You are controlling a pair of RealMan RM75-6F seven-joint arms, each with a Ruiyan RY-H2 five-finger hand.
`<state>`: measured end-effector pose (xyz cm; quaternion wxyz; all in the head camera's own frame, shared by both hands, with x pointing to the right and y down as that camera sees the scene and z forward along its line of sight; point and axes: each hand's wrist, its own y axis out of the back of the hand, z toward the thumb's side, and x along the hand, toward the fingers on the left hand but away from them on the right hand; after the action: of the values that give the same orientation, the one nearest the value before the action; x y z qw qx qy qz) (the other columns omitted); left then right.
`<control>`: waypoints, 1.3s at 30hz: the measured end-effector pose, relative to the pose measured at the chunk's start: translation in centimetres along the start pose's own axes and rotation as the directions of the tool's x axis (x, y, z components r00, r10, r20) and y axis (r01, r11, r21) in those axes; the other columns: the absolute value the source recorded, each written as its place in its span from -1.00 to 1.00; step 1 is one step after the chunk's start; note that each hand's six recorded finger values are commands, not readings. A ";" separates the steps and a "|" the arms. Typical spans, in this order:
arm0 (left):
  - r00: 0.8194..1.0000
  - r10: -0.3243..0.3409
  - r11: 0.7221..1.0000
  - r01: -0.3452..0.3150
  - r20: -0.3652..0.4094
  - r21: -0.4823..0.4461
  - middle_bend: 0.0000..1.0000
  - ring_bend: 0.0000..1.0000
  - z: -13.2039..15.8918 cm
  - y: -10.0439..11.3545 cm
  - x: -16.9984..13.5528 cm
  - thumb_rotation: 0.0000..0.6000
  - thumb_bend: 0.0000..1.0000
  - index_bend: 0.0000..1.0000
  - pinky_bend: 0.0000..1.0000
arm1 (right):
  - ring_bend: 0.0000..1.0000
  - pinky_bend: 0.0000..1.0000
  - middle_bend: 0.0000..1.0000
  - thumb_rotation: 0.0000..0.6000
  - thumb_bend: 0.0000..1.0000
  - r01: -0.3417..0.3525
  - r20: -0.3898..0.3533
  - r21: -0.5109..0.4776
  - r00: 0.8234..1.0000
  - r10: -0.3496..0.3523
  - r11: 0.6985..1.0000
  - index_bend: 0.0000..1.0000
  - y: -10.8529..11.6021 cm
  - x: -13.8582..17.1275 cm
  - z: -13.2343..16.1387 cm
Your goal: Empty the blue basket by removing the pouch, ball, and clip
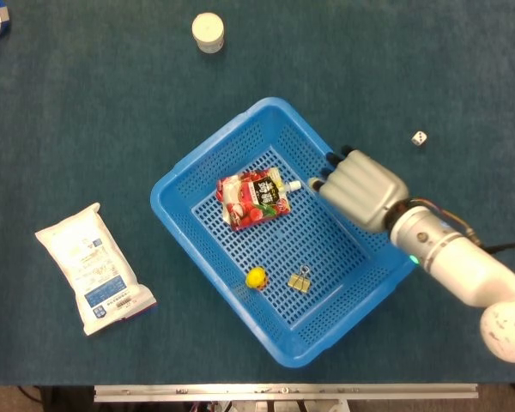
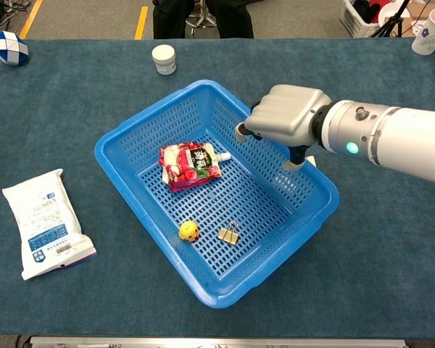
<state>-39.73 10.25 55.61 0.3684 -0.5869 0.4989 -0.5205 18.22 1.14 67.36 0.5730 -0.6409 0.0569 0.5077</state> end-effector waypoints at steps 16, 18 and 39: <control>1.000 0.019 1.000 -0.019 -0.016 0.010 -1.00 -1.00 -0.3 0.6 -0.9 1.00 -1.00 -0.87 -1.00 | -0.64 -0.50 -0.33 1.00 -0.62 0.082 -0.026 -0.083 0.996 -0.085 0.993 -0.56 2.6 1.2 -0.3; 1.000 0.022 1.000 -0.022 -0.016 0.011 -1.00 -1.00 -0.3 0.8 -1.0 1.00 -1.00 -0.87 -1.00 | -0.64 -0.50 -0.33 1.00 -0.62 0.094 -0.036 -0.091 0.995 -0.098 0.991 -0.56 2.9 0.5 0.2; 0.998 0.041 0.999 -0.040 -0.047 0.017 -1.00 -1.00 -0.7 1.7 -2.0 1.00 -1.00 -0.87 -1.00 | -0.67 -0.56 -0.36 1.00 -0.62 0.061 -0.020 -0.028 0.998 -0.062 0.998 -0.62 3.1 -7.5 3.6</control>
<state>-40.70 11.86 53.67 0.3718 -0.5613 0.5150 -0.5305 10.52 -0.84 71.25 0.5789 -0.6554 0.0364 0.4838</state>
